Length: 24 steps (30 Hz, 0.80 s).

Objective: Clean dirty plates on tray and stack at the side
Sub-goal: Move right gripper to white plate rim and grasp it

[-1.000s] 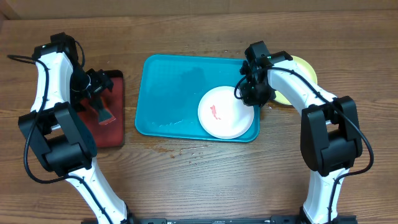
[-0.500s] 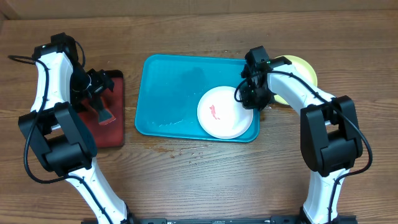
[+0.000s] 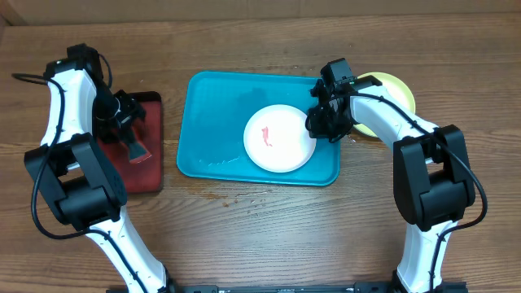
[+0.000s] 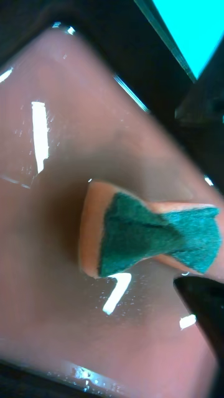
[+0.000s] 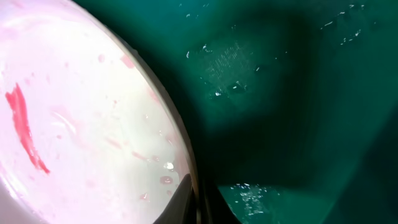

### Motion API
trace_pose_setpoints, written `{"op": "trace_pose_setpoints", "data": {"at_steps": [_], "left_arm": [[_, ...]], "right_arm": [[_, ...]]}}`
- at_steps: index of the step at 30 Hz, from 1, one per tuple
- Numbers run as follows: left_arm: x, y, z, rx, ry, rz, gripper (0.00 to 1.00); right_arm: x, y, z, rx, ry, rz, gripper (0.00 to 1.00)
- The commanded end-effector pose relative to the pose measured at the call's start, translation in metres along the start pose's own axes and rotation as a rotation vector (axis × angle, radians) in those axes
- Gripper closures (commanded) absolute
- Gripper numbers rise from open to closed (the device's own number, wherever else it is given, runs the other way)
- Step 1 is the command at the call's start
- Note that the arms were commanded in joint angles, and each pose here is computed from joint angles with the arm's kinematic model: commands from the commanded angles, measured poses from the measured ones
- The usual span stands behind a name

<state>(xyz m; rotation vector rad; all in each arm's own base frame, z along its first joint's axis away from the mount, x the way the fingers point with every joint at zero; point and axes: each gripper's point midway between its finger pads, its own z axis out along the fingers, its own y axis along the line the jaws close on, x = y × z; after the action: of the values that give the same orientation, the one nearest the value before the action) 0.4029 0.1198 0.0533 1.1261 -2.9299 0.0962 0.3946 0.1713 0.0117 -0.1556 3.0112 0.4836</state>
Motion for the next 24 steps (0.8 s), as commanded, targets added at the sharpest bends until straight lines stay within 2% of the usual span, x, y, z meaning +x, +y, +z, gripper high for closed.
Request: {"op": "trace_pose_setpoints", "data": {"at_steps": [1,3,5,10,12,21,24], "left_arm": [[0.003,0.007,0.007,-0.05,-0.005,0.001,0.18],[0.002,0.011,0.008,-0.069,-0.011,0.0,0.16],[0.0,0.015,0.008,-0.091,-0.021,0.0,0.08],[0.0,0.02,0.007,-0.118,-0.024,-0.001,0.06],[0.002,0.021,0.007,-0.122,-0.014,0.003,0.02],[0.005,0.022,0.016,-0.119,-0.007,0.022,0.02],[0.011,0.021,0.023,-0.107,0.017,0.021,0.04]], "right_arm": [[0.002,0.008,0.004,-0.025,0.004,0.055,0.96],[-0.002,0.01,0.004,-0.023,-0.012,0.044,0.96],[-0.007,0.016,0.005,-0.032,-0.037,0.027,0.96],[-0.025,0.023,0.007,0.001,-0.125,0.081,0.96],[-0.027,0.032,0.008,-0.009,-0.139,0.063,0.96],[-0.015,0.065,0.018,-0.009,-0.128,-0.022,0.96],[-0.018,0.064,0.019,0.031,-0.155,0.003,0.96]]}}
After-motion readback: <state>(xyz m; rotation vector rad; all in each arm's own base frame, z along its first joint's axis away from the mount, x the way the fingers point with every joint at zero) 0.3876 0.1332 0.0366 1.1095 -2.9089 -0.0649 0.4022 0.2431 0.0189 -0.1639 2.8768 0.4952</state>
